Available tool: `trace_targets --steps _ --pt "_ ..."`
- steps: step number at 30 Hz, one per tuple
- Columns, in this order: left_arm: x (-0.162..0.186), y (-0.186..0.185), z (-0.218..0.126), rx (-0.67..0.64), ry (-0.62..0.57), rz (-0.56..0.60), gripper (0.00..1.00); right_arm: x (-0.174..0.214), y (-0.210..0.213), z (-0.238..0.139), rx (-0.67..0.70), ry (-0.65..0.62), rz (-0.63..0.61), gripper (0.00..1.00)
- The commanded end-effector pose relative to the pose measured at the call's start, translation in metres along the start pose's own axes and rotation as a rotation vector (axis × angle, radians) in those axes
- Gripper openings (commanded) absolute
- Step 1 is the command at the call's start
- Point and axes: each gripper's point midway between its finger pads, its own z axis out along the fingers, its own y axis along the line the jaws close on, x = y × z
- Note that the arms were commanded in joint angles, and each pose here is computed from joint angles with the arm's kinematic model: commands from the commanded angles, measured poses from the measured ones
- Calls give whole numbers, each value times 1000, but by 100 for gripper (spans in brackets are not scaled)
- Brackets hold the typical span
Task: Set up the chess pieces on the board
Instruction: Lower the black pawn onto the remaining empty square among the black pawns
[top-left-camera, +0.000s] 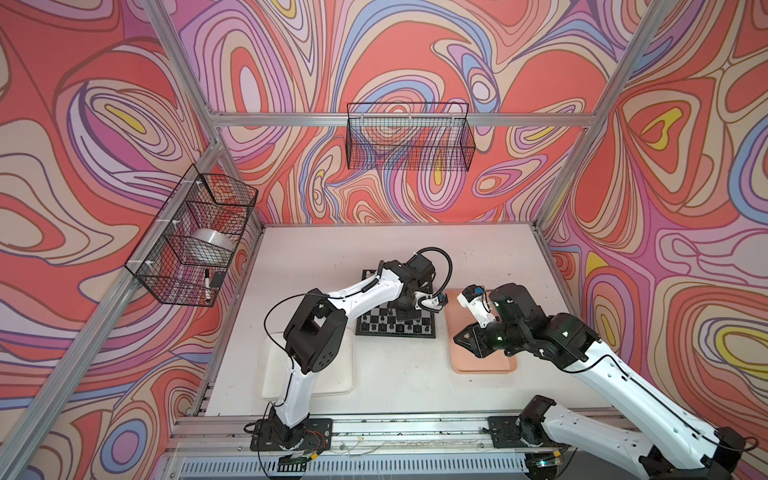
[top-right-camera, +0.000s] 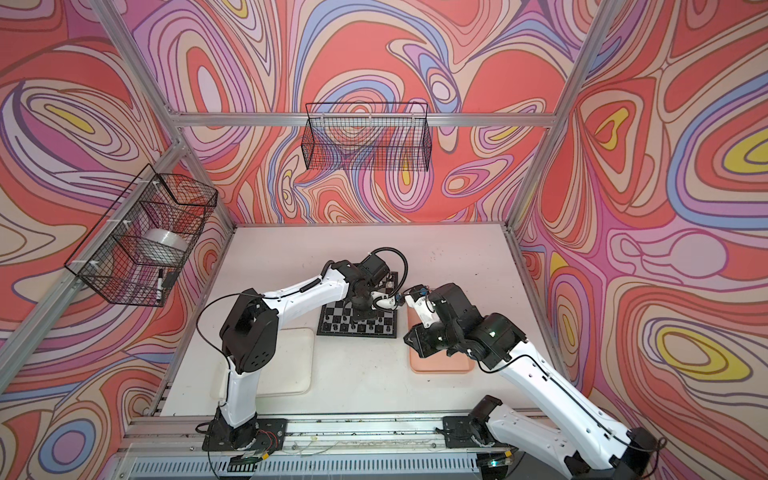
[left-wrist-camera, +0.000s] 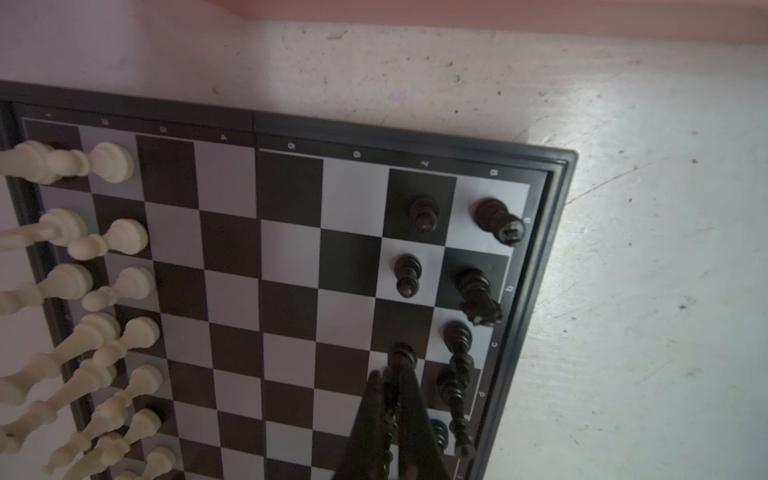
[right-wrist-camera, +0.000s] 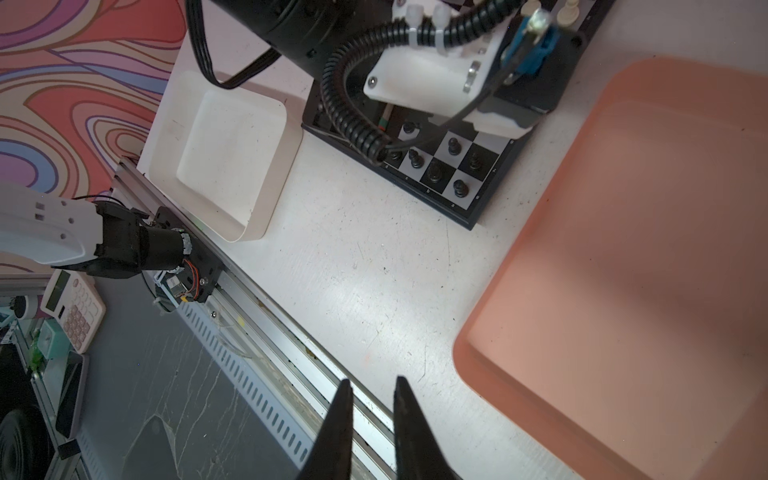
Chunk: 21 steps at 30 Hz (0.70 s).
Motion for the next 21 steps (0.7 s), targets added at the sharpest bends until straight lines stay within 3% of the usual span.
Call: trace_targets --steps 1,21 --pt "-3 3 3 -10 7 21 4 4 -2 -1 9 1 3 19" --pt "1 -3 17 9 28 27 5 5 -4 1 15 5 6 19"
